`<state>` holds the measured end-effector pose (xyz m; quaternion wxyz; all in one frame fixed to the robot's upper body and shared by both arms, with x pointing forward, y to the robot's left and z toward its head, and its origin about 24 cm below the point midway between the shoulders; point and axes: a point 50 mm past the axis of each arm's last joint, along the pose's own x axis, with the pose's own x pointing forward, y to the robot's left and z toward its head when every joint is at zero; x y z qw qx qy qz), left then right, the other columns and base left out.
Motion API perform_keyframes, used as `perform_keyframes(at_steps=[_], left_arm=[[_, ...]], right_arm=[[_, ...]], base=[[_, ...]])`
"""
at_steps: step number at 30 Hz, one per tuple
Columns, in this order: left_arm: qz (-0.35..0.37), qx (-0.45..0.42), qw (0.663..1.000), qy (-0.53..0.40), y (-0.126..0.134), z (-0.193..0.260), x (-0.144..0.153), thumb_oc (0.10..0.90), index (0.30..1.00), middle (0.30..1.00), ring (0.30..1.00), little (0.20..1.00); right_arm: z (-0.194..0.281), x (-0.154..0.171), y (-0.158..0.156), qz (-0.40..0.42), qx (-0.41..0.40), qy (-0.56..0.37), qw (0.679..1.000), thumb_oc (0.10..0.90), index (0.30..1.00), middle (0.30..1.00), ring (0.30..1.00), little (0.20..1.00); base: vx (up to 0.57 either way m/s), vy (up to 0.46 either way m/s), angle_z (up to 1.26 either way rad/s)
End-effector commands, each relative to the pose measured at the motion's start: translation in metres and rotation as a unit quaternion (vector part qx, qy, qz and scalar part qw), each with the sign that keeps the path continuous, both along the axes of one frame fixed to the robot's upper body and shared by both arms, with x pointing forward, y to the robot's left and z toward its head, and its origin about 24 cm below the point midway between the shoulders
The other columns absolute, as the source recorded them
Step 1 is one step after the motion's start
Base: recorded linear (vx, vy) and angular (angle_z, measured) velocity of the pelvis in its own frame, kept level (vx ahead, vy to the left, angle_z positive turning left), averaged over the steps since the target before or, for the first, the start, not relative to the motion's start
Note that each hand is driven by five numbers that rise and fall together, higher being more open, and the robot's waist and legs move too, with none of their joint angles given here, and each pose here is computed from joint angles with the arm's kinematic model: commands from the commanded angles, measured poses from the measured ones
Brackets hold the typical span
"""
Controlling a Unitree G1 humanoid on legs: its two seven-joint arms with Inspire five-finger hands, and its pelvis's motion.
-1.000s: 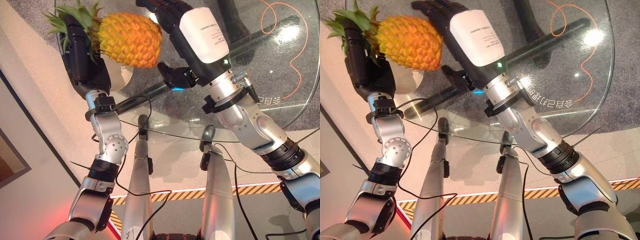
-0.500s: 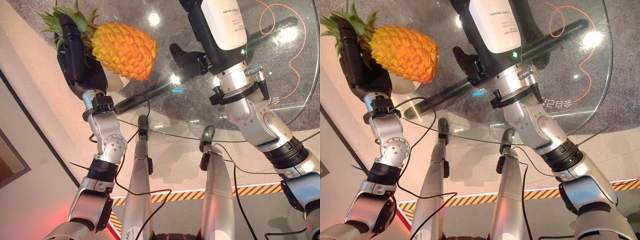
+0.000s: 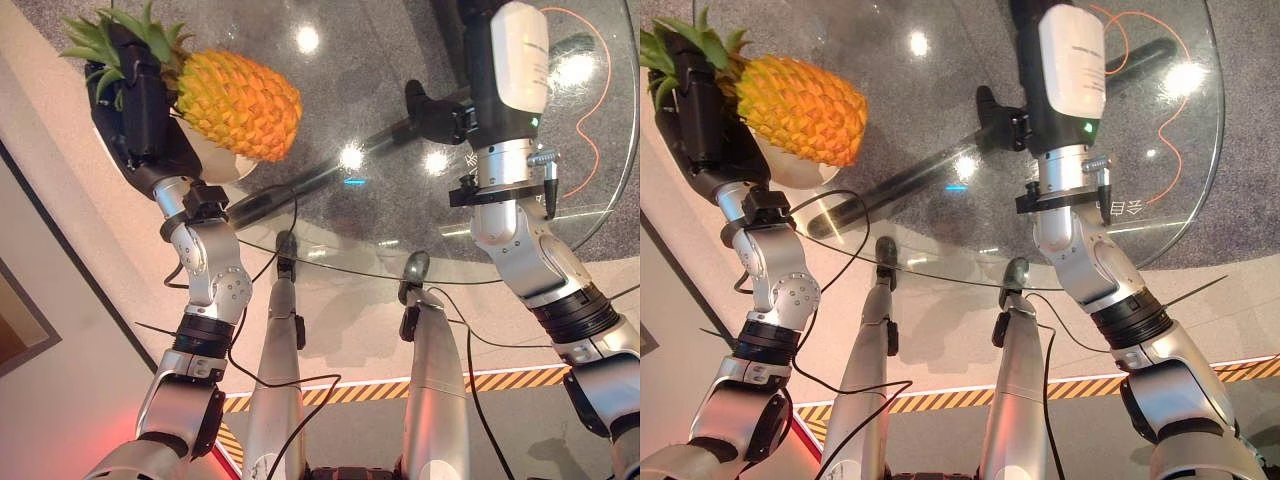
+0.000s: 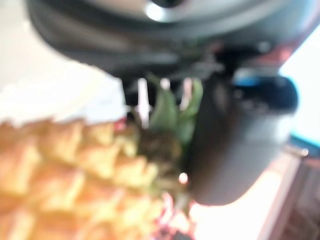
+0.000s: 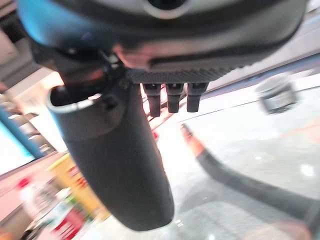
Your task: Pick up the fruit to the plate
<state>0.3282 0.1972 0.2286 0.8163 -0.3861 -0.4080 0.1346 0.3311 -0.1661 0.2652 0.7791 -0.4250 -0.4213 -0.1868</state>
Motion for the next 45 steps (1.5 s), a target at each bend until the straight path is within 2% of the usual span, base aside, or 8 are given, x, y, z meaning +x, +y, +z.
perform_keyframes(at_steps=[1,11,16,26,27,35,44,45], left_arm=[[0.091,0.035,0.978,-0.186,0.02,0.07,-0.03,0.1,0.3,0.3,0.3,0.2],[0.185,0.025,0.969,-0.164,0.045,0.062,-0.032,0.1,0.3,0.3,0.3,0.2],[0.234,0.02,0.959,-0.159,0.052,0.066,-0.033,0.1,0.3,0.3,0.3,0.2],[0.341,0.031,0.931,-0.126,0.068,0.083,-0.029,0.1,0.3,0.3,0.3,0.2],[0.352,0.028,0.928,-0.119,0.071,0.085,-0.028,0.1,0.3,0.3,0.3,0.2],[0.386,0.027,0.917,-0.097,0.083,0.096,-0.023,0.1,0.3,0.3,0.3,0.2],[0.42,0.036,0.904,-0.067,0.091,0.098,-0.019,0.1,0.3,0.3,0.3,0.2],[0.439,0.049,0.895,-0.054,0.093,0.097,-0.017,0.1,0.3,0.3,0.3,0.2]], right_arm=[[0.035,-0.014,-0.004,0.014,0.094,-0.117,0.989,0.8,0.9,0.9,0.9,0.9],[-0.033,-0.003,-0.068,-0.097,0.276,-0.043,0.955,0.8,0.9,0.9,0.9,0.9],[-0.055,-0.001,-0.092,-0.143,0.325,-0.015,0.935,0.8,0.9,0.9,0.9,0.9],[-0.119,-0.003,-0.143,-0.231,0.466,0.053,0.853,0.8,0.9,0.9,0.9,0.9],[-0.13,-0.005,-0.151,-0.246,0.489,0.064,0.834,0.8,0.9,0.9,0.9,0.9],[-0.174,-0.024,-0.191,-0.303,0.568,0.106,0.758,0.8,0.9,0.9,0.9,0.9],[-0.208,-0.044,-0.208,-0.326,0.624,0.145,0.695,0.8,0.9,0.9,0.9,0.9],[-0.216,-0.049,-0.21,-0.333,0.634,0.16,0.679,0.8,0.9,0.9,0.9,0.9]], base=[[0.0,0.0,0.0],[-0.01,0.042,-0.01],[-0.01,0.046,-0.05],[0.0,0.005,-0.03],[0.0,0.0,0.0],[0.01,-0.005,-0.02],[0.01,-0.004,-0.01],[0.0,0.0,0.0]])
